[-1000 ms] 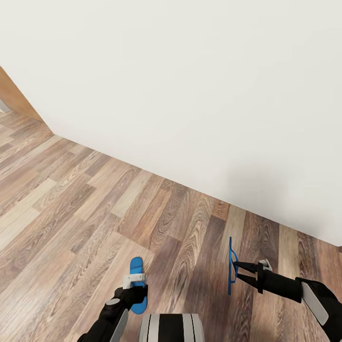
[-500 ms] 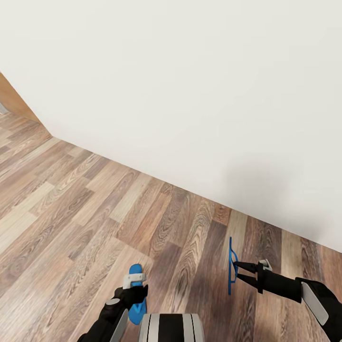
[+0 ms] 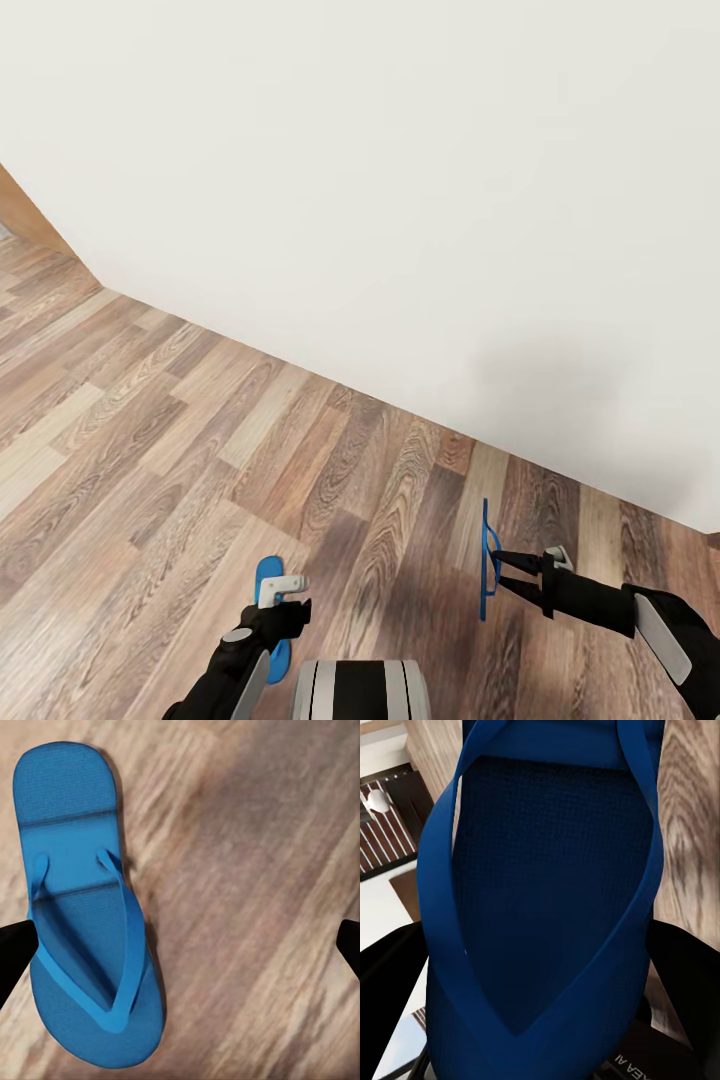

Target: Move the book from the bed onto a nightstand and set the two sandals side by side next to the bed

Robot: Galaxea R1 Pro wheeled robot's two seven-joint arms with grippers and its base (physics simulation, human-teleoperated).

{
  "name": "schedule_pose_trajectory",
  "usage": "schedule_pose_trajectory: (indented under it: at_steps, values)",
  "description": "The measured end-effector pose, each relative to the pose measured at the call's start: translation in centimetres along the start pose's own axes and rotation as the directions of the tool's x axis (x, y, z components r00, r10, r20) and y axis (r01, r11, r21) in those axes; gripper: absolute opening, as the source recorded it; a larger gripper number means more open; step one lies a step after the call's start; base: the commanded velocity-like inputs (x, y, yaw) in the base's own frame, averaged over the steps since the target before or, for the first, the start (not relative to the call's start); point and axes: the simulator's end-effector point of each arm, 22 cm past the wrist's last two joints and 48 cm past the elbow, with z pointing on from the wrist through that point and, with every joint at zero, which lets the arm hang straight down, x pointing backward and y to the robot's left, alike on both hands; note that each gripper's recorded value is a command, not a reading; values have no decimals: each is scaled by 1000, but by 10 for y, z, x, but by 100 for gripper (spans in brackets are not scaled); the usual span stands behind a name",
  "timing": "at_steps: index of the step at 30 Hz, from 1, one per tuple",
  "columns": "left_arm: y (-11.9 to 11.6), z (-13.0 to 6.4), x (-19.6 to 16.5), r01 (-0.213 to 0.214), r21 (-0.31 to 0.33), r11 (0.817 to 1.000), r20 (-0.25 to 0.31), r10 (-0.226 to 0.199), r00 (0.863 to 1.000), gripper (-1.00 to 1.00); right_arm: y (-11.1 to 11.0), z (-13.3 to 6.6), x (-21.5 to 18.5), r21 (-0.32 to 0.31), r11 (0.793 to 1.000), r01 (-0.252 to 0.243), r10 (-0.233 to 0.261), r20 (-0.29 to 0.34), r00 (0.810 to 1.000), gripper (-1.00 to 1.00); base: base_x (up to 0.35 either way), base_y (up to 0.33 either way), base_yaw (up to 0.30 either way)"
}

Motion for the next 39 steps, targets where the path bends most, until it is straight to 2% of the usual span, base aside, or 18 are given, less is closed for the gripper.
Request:
schedule_pose_trajectory:
  at_steps: [10,15,21,39]
  values:
    - [2,0,-1,2,-3,1000,2,-2,1000,100,0,0,0,1,1000,0,0,0,1000,-100,0,154,0]
    - [23,1,-6,-9,-31,999,24,10,1000,100,0,0,0,1,1000,0,0,0,1000,-100,0,29,0]
    - [27,1,-7,-12,-38,999,30,13,999,100,0,0,0,0,1000,0,0,0,1000,-100,1,1,0]
    - [28,1,-7,-13,-42,999,30,14,999,100,0,0,0,-1,1000,0,0,1,1000,-100,67,-187,0]
